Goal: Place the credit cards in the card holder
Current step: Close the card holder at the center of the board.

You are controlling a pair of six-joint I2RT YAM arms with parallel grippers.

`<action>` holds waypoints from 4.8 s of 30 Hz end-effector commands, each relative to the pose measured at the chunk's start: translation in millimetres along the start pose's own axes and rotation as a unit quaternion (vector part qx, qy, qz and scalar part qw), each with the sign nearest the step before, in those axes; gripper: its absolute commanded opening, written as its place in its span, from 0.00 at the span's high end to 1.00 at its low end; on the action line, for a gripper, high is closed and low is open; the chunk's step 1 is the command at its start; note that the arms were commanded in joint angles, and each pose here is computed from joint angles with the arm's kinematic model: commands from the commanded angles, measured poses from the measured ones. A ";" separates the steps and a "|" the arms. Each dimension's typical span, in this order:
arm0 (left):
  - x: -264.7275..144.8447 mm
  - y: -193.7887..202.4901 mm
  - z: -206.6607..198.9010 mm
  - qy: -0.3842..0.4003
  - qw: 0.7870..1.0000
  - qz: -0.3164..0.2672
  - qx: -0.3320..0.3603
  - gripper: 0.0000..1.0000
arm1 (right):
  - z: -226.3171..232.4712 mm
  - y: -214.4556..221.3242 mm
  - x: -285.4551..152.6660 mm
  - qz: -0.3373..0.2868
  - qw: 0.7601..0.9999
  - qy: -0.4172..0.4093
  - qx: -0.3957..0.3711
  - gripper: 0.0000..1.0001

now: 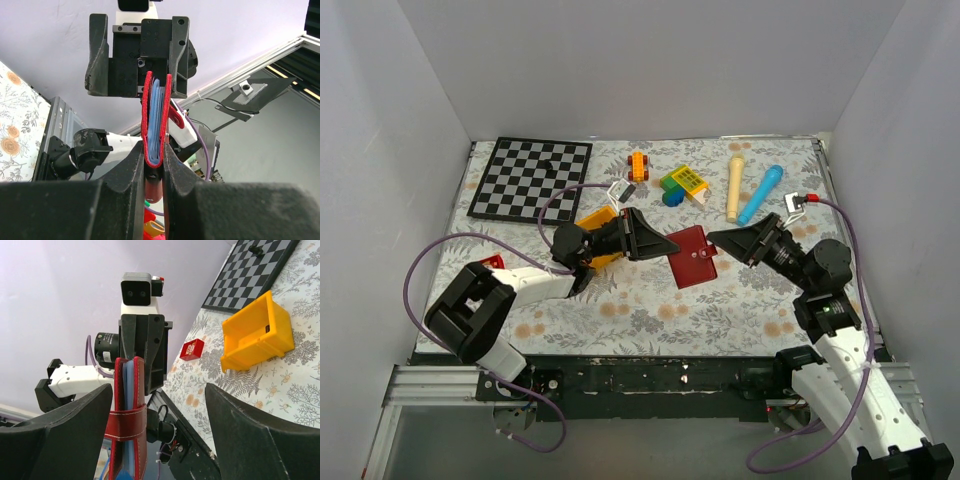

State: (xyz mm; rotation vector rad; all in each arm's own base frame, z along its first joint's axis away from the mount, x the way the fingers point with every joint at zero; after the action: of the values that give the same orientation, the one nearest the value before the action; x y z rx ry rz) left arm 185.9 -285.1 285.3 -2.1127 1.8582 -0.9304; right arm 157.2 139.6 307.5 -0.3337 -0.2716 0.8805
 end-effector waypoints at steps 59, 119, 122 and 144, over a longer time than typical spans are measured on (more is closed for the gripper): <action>35.9 -17.0 -42.4 0.122 0.976 -0.111 0.140 1.00 | 12.4 -0.7 -2.5 -0.029 0.998 -0.063 0.002 0.51; 30.2 -33.2 -71.9 0.162 0.971 -0.085 0.153 1.00 | 37.7 -20.3 -25.2 -0.118 0.989 0.017 -0.089 0.23; 30.3 -33.4 -73.3 0.165 0.971 -0.085 0.154 1.00 | 41.8 -17.9 -20.8 -0.103 0.991 -0.020 -0.085 0.22; 43.6 -47.2 -68.0 0.161 0.969 -0.102 0.156 1.00 | 46.5 -3.1 -11.1 0.015 0.992 -0.084 -0.091 0.43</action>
State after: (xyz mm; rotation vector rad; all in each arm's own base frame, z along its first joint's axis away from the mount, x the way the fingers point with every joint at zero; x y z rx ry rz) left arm 205.7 -314.1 331.3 -2.1936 1.6860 -1.1276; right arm 142.4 136.7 335.5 -0.4051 -0.4421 0.8876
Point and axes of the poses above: each gripper's point midway between its finger pads, its own x axis out along the fingers, its own z axis along the line the jaws close on, y = z × x, the point moved 7 cm from there along -x, back along the fingers, and after that the axes turned 8 degrees about x, right-handed, at the moved point
